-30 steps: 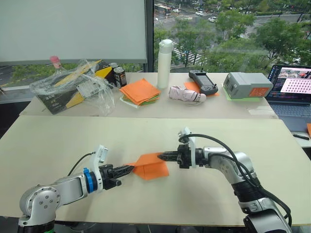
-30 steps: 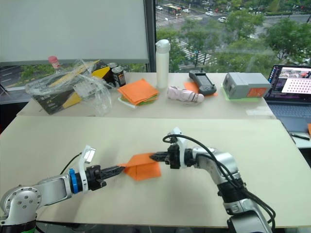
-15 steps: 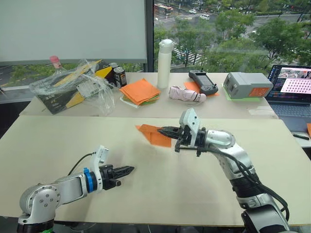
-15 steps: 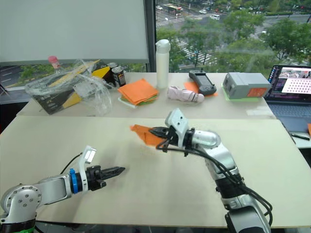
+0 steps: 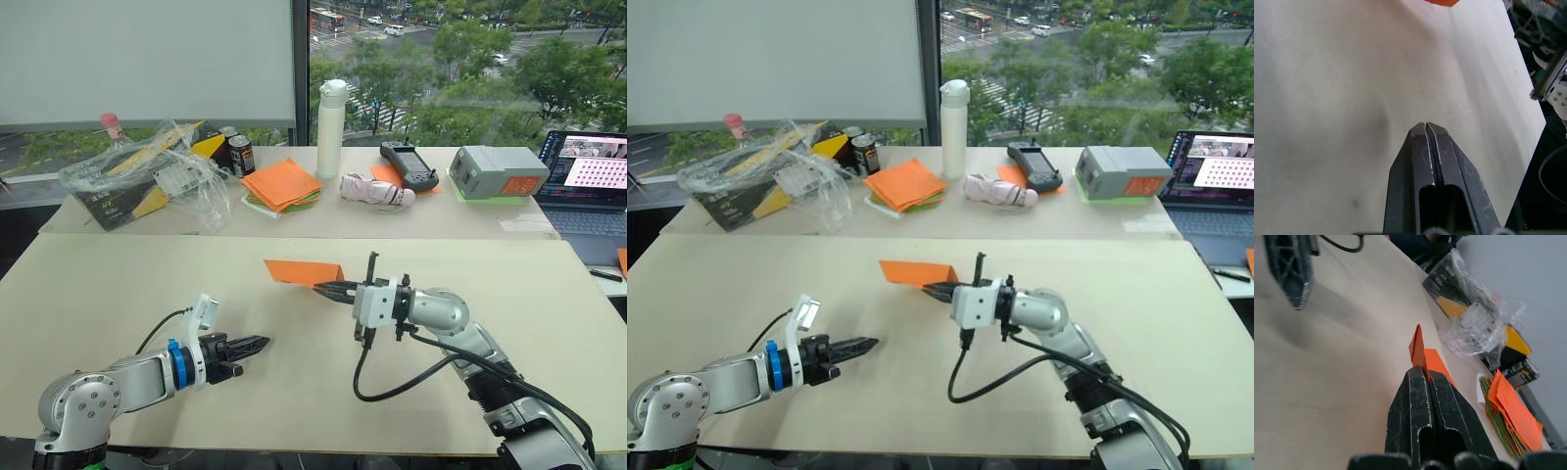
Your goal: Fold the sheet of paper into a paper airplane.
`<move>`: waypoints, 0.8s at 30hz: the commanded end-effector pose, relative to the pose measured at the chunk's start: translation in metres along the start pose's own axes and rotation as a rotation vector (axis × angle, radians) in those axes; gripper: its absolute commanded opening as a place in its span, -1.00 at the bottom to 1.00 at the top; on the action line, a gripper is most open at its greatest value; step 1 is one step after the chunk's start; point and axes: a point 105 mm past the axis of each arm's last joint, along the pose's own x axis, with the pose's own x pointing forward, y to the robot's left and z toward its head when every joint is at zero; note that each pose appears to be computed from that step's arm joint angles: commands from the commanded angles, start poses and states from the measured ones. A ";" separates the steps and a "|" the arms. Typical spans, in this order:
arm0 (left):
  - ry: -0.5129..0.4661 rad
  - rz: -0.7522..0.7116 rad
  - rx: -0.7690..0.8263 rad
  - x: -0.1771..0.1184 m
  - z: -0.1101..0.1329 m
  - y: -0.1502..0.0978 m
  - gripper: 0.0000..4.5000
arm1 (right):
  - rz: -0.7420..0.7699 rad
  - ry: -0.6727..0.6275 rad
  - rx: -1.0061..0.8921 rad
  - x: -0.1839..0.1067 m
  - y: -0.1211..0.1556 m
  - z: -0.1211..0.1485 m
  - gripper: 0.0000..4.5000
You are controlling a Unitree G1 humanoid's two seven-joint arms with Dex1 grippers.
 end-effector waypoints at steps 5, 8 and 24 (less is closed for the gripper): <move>-0.027 -0.013 0.020 -0.003 0.006 -0.003 -1.00 | 0.156 -0.047 -0.040 -0.006 0.026 0.008 -0.98; -0.026 -0.014 0.020 -0.003 0.006 -0.003 -1.00 | 0.185 -0.039 -0.001 -0.008 0.031 0.006 -0.73; -0.021 -0.057 0.044 0.006 0.011 -0.012 -1.00 | 0.138 -0.043 0.627 -0.013 0.003 0.020 0.45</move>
